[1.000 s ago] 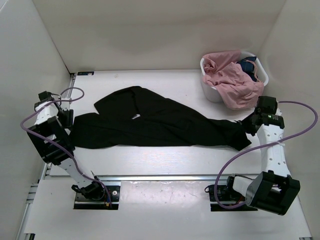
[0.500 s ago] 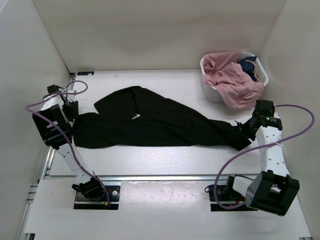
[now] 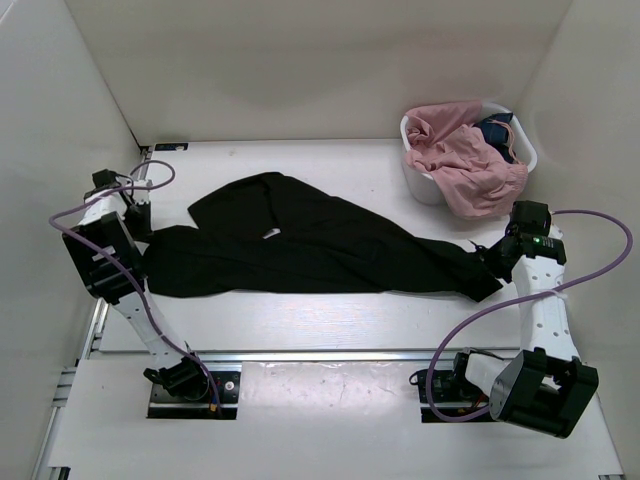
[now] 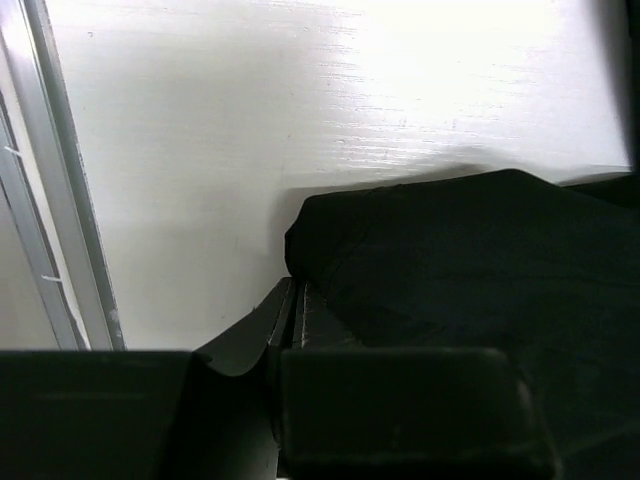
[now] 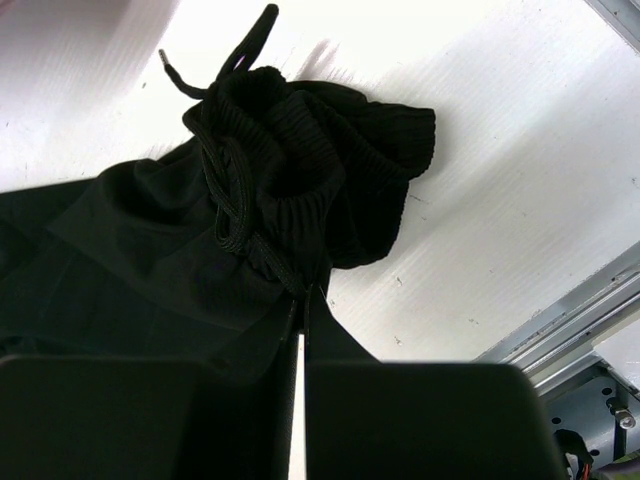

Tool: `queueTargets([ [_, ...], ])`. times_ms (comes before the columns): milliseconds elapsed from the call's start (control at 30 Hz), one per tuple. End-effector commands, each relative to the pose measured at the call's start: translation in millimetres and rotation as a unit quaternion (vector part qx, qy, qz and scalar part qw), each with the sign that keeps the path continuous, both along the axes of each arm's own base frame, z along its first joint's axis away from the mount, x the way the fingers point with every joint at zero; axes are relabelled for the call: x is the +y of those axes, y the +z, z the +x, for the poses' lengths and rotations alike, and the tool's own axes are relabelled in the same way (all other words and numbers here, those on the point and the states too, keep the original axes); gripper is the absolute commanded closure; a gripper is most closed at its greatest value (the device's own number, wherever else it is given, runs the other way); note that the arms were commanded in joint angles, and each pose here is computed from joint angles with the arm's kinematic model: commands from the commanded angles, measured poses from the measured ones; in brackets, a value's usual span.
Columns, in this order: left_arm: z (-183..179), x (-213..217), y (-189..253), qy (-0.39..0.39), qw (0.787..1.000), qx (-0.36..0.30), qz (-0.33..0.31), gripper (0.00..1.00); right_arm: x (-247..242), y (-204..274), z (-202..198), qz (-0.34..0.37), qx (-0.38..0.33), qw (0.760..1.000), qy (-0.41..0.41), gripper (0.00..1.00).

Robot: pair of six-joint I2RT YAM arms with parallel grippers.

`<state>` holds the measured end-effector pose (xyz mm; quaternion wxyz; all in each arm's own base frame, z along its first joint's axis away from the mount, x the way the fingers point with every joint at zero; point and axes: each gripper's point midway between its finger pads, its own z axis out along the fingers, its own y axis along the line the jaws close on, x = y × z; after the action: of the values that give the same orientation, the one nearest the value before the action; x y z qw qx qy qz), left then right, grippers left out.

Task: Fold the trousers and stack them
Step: Flatten the trousers out

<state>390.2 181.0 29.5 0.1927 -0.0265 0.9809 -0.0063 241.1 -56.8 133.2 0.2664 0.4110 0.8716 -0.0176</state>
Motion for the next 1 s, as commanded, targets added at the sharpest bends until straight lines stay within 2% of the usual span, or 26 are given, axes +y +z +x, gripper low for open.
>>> queueTargets([
  [0,0.9,0.7,39.3,0.000,0.999,-0.040,0.017,0.85,-2.9,5.2,-4.3,-0.012,0.001,1.000,0.006,1.00],
  [133,0.2,7.3,60.5,-0.004,0.997,-0.056,0.046,0.85,-2.9,5.2,-4.3,-0.012,0.001,1.000,0.006,1.00],
  [267,15.7,13.9,107.0,-0.016,0.992,-0.103,0.070,0.85,-8.2,21.3,14.6,-0.014,-0.023,1.000,0.003,1.00],
  [433,34.4,25.2,219.3,-0.037,0.974,-0.193,0.117,0.85,-18.2,80.9,54.4,-0.019,-0.066,0.998,0.002,1.00],
  [467,27.9,22.3,229.3,-0.042,0.973,-0.193,0.121,0.85,-21.3,104.7,56.2,-0.021,-0.085,0.996,-0.002,1.00],
  [533,5.9,41.8,242.5,-0.028,0.970,-0.190,0.152,0.85,-31.2,115.7,52.0,-0.019,-0.092,0.995,-0.019,1.00],
  [600,-12.5,53.5,237.7,-0.020,0.970,-0.170,0.172,0.85,-36.5,121.1,36.0,-0.013,-0.093,0.995,-0.032,1.00],
  [633,-31.6,64.1,216.6,-0.016,0.975,-0.132,0.180,0.85,-35.8,115.4,29.5,-0.006,-0.086,0.996,-0.035,1.00],
  [733,-72.6,75.6,191.5,-0.012,0.978,-0.081,0.191,0.85,-25.0,85.1,2.8,0.014,-0.050,0.998,-0.031,1.00],
  [767,-92.3,70.7,168.0,-0.014,0.983,-0.052,0.176,0.85,-18.9,62.1,-12.5,0.026,-0.015,0.999,-0.032,1.00],
  [833,-118.8,73.3,144.5,-0.013,0.985,-0.011,0.172,0.85,-13.3,45.4,-32.8,0.032,0.008,0.999,-0.033,1.00],
  [867,-144.4,75.2,120.9,-0.012,0.986,0.029,0.163,0.85,-11.4,35.6,-43.5,0.036,0.024,0.999,-0.034,1.00],
  [967,-185.4,85.9,90.4,-0.001,0.984,0.087,0.157,0.85,1.2,3.7,-74.4,0.049,0.065,0.996,-0.031,1.00],
])
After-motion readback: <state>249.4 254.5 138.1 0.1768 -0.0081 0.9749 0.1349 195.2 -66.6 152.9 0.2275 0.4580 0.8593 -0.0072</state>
